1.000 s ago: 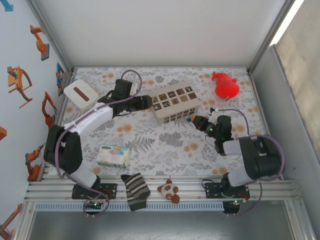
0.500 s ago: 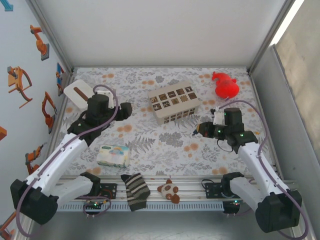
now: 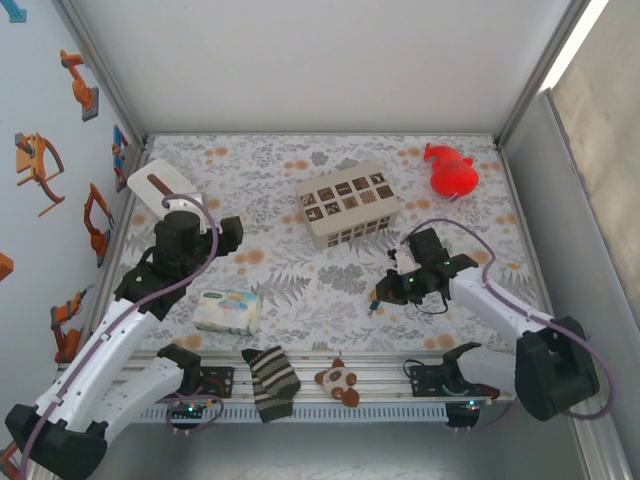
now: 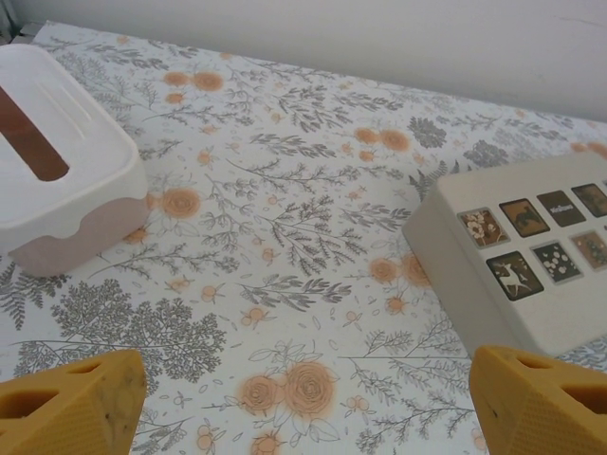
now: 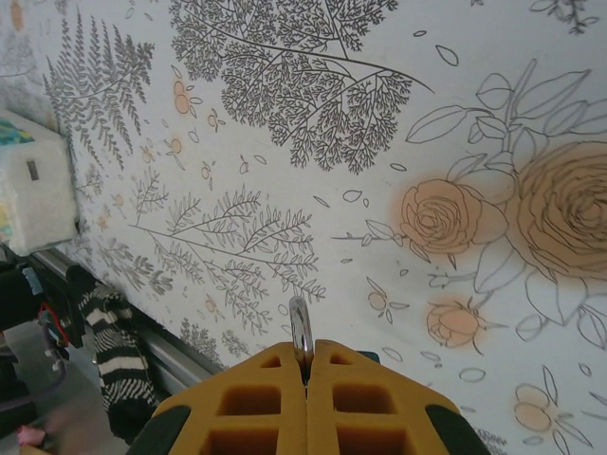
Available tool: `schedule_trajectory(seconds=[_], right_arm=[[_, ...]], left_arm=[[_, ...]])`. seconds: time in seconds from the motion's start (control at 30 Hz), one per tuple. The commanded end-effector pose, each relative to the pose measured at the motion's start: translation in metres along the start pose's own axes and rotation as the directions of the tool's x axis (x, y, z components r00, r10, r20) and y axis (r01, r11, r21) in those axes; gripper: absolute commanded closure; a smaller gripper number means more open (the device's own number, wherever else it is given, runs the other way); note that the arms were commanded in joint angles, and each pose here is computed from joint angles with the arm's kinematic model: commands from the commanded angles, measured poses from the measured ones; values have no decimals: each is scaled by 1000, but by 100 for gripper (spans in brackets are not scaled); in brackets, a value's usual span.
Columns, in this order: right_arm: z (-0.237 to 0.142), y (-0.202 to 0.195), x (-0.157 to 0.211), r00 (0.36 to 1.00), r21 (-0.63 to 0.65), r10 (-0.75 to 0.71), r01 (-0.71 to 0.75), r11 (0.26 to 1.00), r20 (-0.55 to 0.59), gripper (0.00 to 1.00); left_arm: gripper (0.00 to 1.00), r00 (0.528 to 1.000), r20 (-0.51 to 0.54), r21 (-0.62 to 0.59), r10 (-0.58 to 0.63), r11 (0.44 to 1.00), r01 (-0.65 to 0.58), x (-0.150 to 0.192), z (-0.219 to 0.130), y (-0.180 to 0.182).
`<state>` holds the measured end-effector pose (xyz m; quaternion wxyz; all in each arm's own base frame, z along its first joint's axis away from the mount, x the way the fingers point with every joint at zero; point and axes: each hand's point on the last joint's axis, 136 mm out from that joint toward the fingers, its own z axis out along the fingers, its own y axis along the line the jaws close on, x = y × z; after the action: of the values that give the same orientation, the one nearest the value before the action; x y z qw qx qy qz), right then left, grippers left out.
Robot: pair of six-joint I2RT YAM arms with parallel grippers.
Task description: Unlock a padlock with a key
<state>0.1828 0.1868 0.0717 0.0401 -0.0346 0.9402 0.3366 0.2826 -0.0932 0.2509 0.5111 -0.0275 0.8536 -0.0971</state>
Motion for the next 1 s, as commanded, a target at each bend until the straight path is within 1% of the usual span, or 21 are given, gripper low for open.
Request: schedule_trajectory(seconds=[0.0,0.1,0.23,0.27,0.33,0.43,0.53,0.63,0.7,0.73,0.8,0.9,0.97], right_arm=[[16,7,-14,1000,-26,-14,15,1000,8,100],[29,5,-18,1000,-23,-11,11,1000,-20,100],[42,-2,-23,1000,-12,9,-10,1000,-28,100],[43,-3,-25,1000,-9,8,-8,1000,-24,98],[41,-3,-27,1000,-3,4,-4,1000,-5,83],[31,-1,-34,999,20,-21,20,1000,44,70],[13,2,-41,993,70,-63,56,996,98,64],[-17,9,-55,975,134,-134,111,985,176,62],[-44,12,-67,949,209,-194,143,967,248,61],[-60,13,-73,928,255,-236,163,953,287,60],[-89,12,-84,876,359,-322,189,914,359,57],[-130,11,-98,775,495,-447,202,845,446,49],[-152,7,-103,711,577,-518,193,793,474,43]], left_arm=[[12,1000,-3,-34,25,999,-25,3,-4,9],[12,1000,-7,-34,27,999,-28,4,-4,10],[12,999,-19,-33,32,999,-33,6,-3,10],[12,999,-22,-34,34,999,-34,7,-2,10],[12,999,-23,-38,39,999,-40,6,-2,10],[12,999,-19,-45,45,998,-46,6,0,11],[12,998,-11,-69,61,996,-61,6,5,14],[8,998,0,-120,68,991,-67,6,11,23],[5,997,4,-152,71,986,-70,5,14,29],[2,997,13,-170,73,983,-69,3,15,32],[0,996,31,-198,81,978,-73,0,17,38],[1,994,65,-248,94,966,-75,-3,20,49],[4,992,92,-291,88,955,-58,-4,22,61]])
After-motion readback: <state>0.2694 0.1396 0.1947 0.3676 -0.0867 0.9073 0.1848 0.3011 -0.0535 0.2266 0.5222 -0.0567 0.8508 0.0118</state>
